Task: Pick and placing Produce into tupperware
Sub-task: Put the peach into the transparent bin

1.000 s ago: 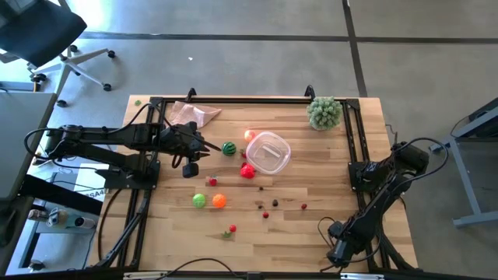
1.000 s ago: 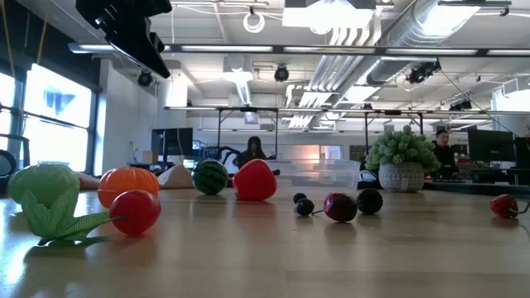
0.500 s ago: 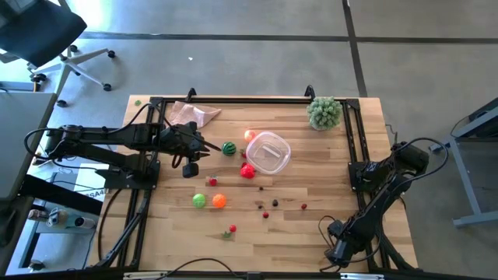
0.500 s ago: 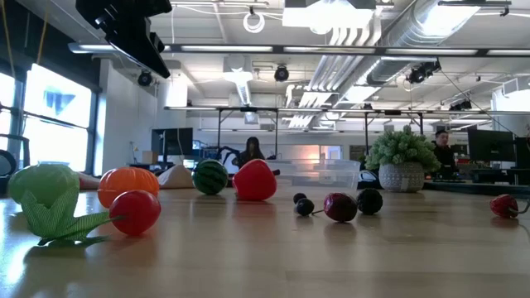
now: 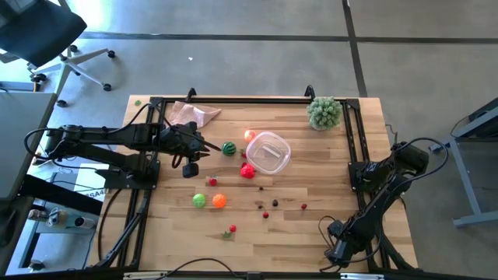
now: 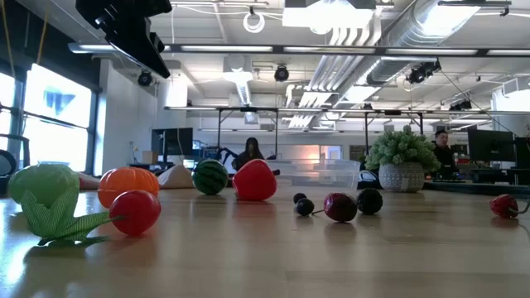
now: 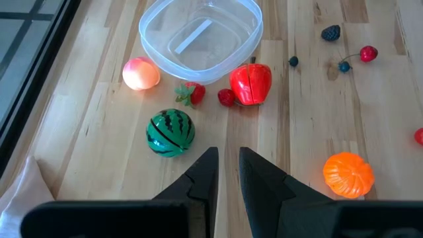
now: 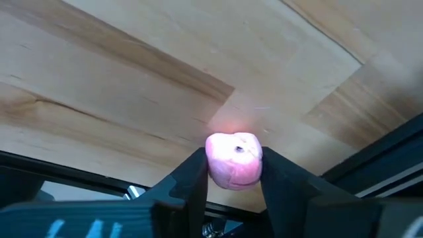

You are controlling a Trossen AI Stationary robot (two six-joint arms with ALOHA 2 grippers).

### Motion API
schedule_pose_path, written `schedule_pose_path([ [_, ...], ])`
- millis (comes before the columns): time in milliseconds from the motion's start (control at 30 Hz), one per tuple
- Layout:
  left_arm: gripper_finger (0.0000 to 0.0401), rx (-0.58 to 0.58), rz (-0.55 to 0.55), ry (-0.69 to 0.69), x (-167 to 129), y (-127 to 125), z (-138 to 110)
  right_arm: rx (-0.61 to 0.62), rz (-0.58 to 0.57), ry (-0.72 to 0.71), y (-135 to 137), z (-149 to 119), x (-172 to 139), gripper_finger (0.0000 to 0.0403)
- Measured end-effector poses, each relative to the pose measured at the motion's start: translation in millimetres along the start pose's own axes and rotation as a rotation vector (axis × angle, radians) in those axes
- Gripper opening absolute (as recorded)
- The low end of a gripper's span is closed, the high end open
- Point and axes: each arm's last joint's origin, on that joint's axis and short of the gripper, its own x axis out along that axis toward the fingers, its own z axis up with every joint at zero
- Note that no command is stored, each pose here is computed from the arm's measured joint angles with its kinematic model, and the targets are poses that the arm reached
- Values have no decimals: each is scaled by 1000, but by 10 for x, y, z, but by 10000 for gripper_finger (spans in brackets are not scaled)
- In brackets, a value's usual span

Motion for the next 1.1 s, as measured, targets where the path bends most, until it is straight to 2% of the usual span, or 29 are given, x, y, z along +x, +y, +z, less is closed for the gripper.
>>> schedule_pose_path([
  [100, 51, 0, 0, 0, 0, 0, 0, 1, 31, -23, 24, 38, -48, 112],
  [267, 51, 0, 0, 0, 0, 1, 0, -18, 158, -109, 91, 159, -274, 112],
  [433, 51, 0, 0, 0, 0, 0, 1, -28, 322, -267, 115, 379, -677, 112],
  [567, 51, 0, 0, 0, 0, 0, 1, -56, 467, -457, 59, 606, -1108, 112],
  [733, 51, 0, 0, 0, 0, 0, 1, -88, 608, -742, -143, 920, -1695, 112],
  [900, 51, 0, 0, 0, 0, 0, 1, -123, 687, -1011, -424, 1254, -2233, 112],
  [1100, 51, 0, 0, 0, 0, 0, 1, -211, 741, -1168, -664, 1737, -2650, 112],
])
